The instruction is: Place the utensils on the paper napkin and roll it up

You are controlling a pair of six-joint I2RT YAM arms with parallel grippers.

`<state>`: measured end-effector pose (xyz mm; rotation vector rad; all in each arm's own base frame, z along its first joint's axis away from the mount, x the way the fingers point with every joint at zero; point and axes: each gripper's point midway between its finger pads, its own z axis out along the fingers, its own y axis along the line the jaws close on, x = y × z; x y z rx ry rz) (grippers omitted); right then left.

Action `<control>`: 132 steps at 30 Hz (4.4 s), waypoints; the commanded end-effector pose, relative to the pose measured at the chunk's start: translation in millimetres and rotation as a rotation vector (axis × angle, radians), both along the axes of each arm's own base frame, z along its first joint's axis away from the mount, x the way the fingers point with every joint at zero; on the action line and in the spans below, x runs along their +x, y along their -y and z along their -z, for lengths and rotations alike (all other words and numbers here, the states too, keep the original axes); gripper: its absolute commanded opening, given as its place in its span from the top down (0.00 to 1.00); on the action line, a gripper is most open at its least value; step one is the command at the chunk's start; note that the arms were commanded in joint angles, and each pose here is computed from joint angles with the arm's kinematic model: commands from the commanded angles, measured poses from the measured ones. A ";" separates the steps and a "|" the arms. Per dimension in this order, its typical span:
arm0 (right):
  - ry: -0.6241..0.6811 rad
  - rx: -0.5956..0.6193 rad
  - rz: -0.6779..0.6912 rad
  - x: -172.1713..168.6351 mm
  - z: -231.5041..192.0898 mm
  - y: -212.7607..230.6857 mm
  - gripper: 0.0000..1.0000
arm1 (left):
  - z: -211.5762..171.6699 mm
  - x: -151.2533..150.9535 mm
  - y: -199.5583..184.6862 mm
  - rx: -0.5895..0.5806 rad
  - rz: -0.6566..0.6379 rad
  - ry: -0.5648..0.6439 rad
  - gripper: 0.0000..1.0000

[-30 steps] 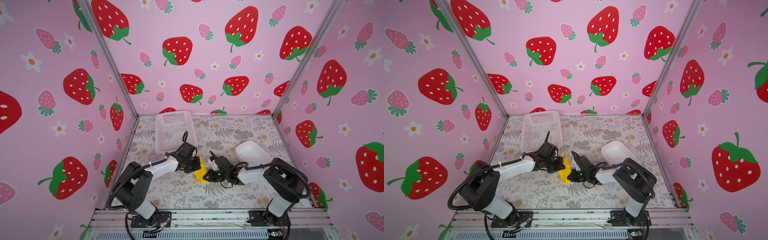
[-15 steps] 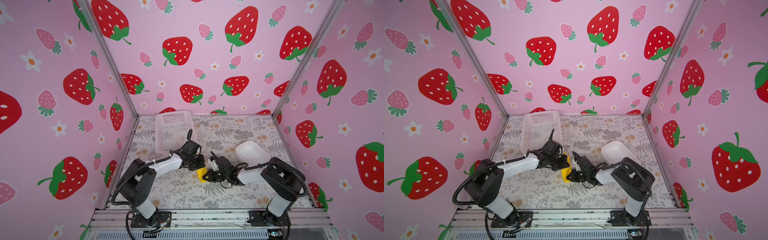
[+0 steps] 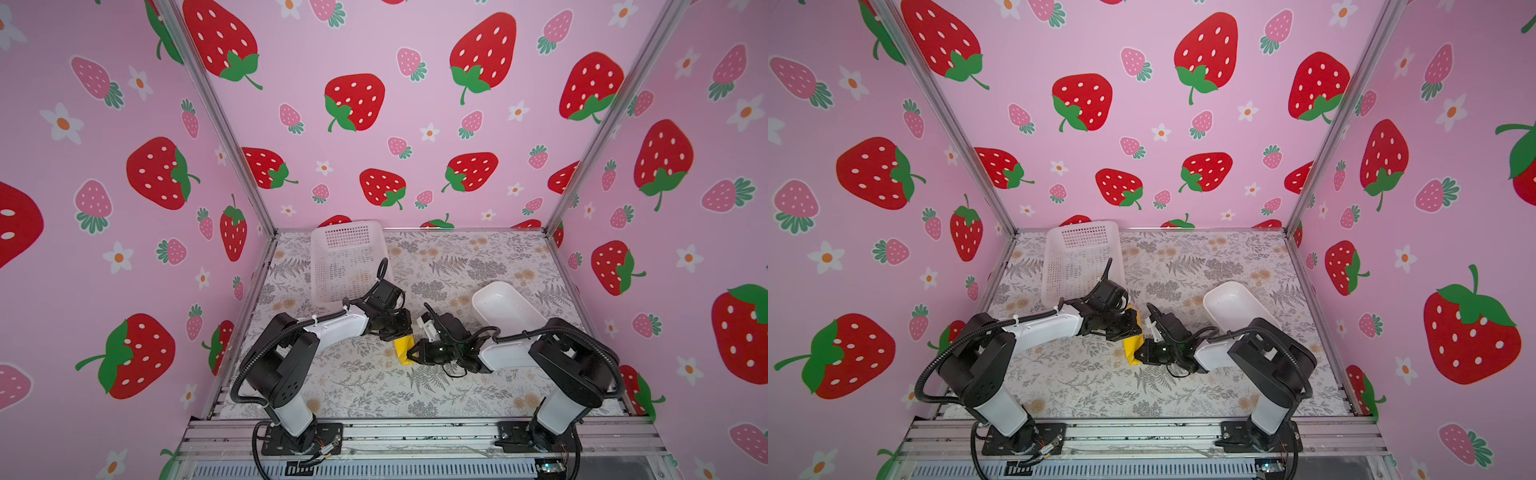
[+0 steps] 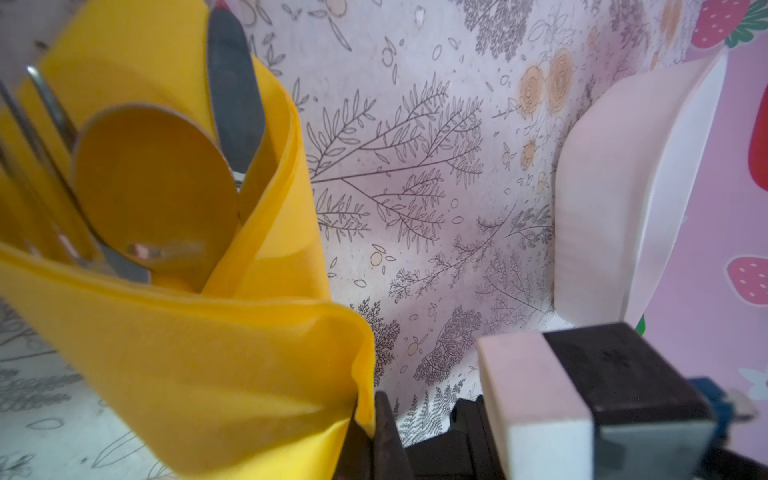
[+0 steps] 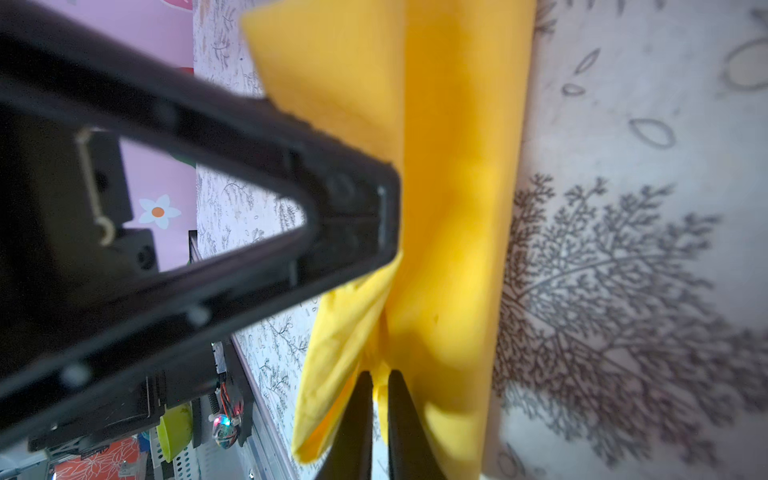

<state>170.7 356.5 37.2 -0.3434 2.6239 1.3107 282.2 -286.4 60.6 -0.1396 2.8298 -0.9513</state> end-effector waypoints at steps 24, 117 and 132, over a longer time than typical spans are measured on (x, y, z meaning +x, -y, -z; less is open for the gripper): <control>-0.067 -0.131 0.019 -11.3 44.9 26.3 0.90 | -10.9 8.7 30.8 -0.024 0.023 0.025 1.00; 0.019 -0.053 0.205 29.2 11.7 18.8 0.46 | 8.6 11.2 42.4 -0.012 0.049 -0.015 1.00; -0.078 -0.048 0.243 12.0 31.7 35.1 0.86 | -10.8 8.1 45.2 -0.044 0.064 0.004 1.00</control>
